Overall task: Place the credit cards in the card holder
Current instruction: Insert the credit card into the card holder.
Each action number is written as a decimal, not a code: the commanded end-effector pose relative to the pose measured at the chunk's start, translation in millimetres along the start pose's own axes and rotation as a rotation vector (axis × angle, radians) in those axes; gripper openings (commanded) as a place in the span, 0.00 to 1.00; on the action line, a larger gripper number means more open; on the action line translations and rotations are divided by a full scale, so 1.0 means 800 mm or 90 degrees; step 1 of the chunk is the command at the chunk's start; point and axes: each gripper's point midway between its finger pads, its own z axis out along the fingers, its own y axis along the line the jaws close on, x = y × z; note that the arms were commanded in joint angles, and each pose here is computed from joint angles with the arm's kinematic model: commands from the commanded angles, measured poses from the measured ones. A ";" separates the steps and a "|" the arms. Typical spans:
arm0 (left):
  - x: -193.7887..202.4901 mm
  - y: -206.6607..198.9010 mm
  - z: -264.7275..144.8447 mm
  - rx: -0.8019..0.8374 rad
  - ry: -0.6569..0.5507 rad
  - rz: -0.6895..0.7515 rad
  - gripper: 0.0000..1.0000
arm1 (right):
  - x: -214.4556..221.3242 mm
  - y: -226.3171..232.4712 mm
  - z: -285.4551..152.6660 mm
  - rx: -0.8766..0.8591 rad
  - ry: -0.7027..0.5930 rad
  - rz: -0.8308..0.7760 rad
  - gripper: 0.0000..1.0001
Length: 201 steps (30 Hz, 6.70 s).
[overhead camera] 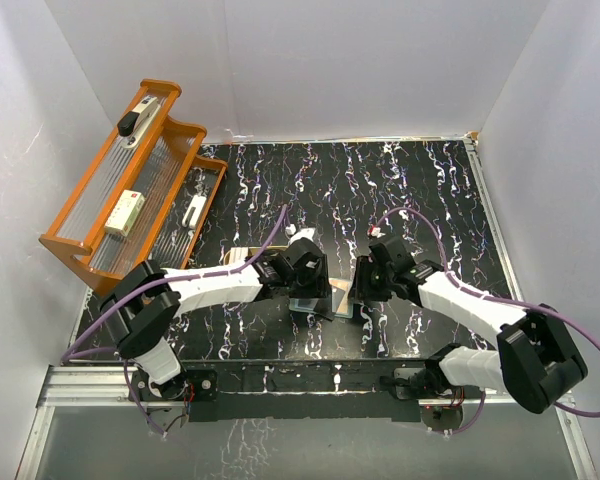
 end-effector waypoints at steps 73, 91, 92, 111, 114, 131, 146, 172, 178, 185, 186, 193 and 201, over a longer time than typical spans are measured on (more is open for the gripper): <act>0.060 0.015 0.002 0.087 0.127 -0.142 0.46 | 0.006 0.019 0.043 -0.063 0.007 0.050 0.27; 0.041 -0.020 -0.002 0.181 0.093 -0.213 0.30 | 0.023 0.018 0.045 -0.081 0.021 0.069 0.27; 0.040 -0.019 -0.001 0.178 0.088 -0.214 0.28 | 0.023 0.017 0.045 -0.081 0.020 0.069 0.27; 0.028 0.004 0.003 0.122 0.038 -0.192 0.00 | 0.019 0.019 0.044 -0.082 0.015 0.066 0.27; 0.028 0.013 0.008 0.104 0.028 -0.181 0.00 | 0.016 0.020 0.041 -0.079 0.011 0.062 0.27; 0.027 0.009 0.016 0.106 0.032 -0.167 0.00 | -0.035 -0.003 -0.016 0.049 -0.071 0.017 0.50; 0.031 0.001 0.029 0.113 0.052 -0.183 0.00 | -0.019 0.003 0.013 0.017 -0.031 0.000 0.45; 0.020 -0.011 0.043 0.136 0.035 -0.205 0.00 | -0.005 0.002 0.024 -0.006 -0.021 0.001 0.22; 0.008 -0.001 0.028 0.095 0.014 -0.171 0.32 | -0.008 0.000 0.024 0.002 -0.029 0.001 0.22; -0.006 -0.005 0.014 0.090 -0.003 -0.125 0.45 | -0.012 0.000 0.024 0.005 -0.033 -0.006 0.22; -0.007 -0.006 0.013 0.091 -0.004 -0.121 0.46 | -0.012 0.001 0.024 0.004 -0.033 -0.007 0.22; -0.020 -0.004 0.010 0.063 -0.018 -0.087 0.51 | -0.012 0.003 0.026 -0.001 -0.028 -0.012 0.21; -0.020 -0.004 0.023 0.060 -0.014 -0.056 0.53 | -0.015 0.007 0.027 -0.011 -0.030 -0.012 0.20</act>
